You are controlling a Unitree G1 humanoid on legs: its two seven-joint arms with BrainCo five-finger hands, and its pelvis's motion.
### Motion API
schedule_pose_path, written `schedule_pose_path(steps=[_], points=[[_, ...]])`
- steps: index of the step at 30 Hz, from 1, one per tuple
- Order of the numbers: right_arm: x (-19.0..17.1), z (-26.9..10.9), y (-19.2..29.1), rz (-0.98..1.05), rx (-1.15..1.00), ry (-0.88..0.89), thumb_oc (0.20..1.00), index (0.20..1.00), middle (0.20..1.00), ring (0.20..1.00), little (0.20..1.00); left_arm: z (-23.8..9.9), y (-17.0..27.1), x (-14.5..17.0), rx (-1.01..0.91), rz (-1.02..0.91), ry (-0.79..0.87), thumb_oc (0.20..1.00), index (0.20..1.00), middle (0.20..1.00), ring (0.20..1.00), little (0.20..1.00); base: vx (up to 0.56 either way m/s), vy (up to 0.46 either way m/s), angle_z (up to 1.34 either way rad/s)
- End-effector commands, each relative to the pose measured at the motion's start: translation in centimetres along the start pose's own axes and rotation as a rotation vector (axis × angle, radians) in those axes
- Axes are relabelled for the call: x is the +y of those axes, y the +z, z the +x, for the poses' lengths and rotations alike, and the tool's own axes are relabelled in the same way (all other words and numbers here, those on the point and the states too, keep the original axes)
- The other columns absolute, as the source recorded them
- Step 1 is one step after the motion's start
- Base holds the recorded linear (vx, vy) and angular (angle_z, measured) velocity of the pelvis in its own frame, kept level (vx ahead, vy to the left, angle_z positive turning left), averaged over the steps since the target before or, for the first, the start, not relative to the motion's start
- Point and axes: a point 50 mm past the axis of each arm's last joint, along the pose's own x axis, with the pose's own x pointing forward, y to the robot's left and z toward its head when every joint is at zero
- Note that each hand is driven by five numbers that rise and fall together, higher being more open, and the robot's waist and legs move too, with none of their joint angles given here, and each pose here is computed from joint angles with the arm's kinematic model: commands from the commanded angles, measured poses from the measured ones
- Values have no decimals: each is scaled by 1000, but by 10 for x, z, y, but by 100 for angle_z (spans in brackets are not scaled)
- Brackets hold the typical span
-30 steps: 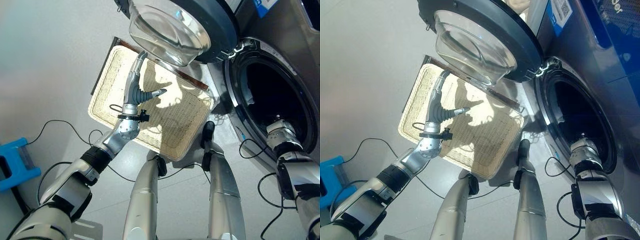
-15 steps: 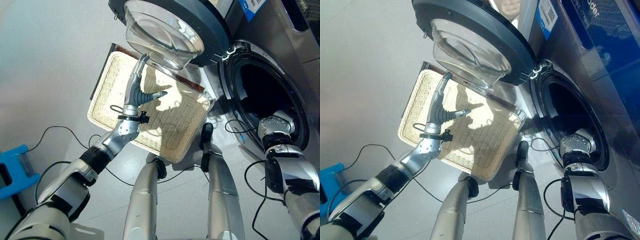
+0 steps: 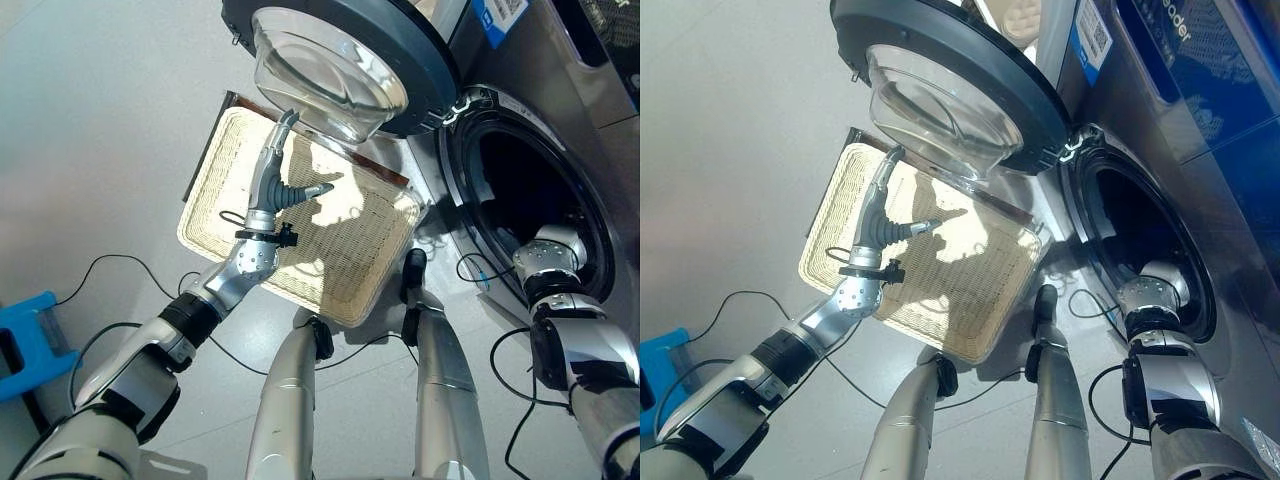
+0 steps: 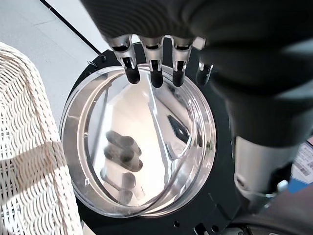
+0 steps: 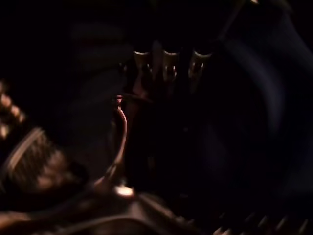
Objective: Put the clothes into the washing machine.
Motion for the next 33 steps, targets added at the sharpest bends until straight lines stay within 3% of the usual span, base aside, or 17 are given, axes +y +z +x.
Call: schedule_pose_path(steps=[1, 5, 6, 9, 15, 20, 28, 33], points=[[14, 10, 29, -185, -190, 9, 1000, 1000, 1000, 1000, 1000, 9, 11, 1, -53, -74, 54, 1000, 1000, 1000, 1000, 1000, 0, 0, 0], [16, 8, 28, -470, -325, -7, 1000, 1000, 1000, 1000, 1000, 5, 10, -2, -45, -81, 46, 1000, 1000, 1000, 1000, 1000, -4, -4, 1], [23, 1, 24, -808, -524, 22, 1000, 1000, 1000, 1000, 1000, 3, 11, -6, -52, -85, 38, 1000, 1000, 1000, 1000, 1000, -21, -14, 4], [29, -4, 25, -1096, -784, 51, 1000, 1000, 1000, 1000, 1000, -1, 9, -7, -62, -79, 31, 1000, 1000, 1000, 1000, 1000, 0, 0, 0], [35, -19, 23, -1252, -1160, 74, 1000, 1000, 1000, 1000, 1000, -4, 7, -10, -64, -73, 44, 1000, 1000, 1000, 1000, 1000, -9, -4, 4], [35, -29, 13, -1302, -1297, 206, 1000, 1000, 1000, 1000, 1000, -8, 3, -11, -59, -49, 41, 1000, 1000, 1000, 1000, 1000, -20, -36, 3], [18, -48, -26, -1434, -1315, 527, 1000, 1000, 1000, 1000, 1000, -21, -18, -10, 30, -1, 25, 1000, 1000, 1000, 1000, 1000, -14, -35, 6], [5, -52, -39, -1489, -1289, 564, 1000, 1000, 1000, 1000, 1000, -28, -26, -13, 84, 4, 9, 1000, 1000, 1000, 1000, 1000, -3, -13, 7]])
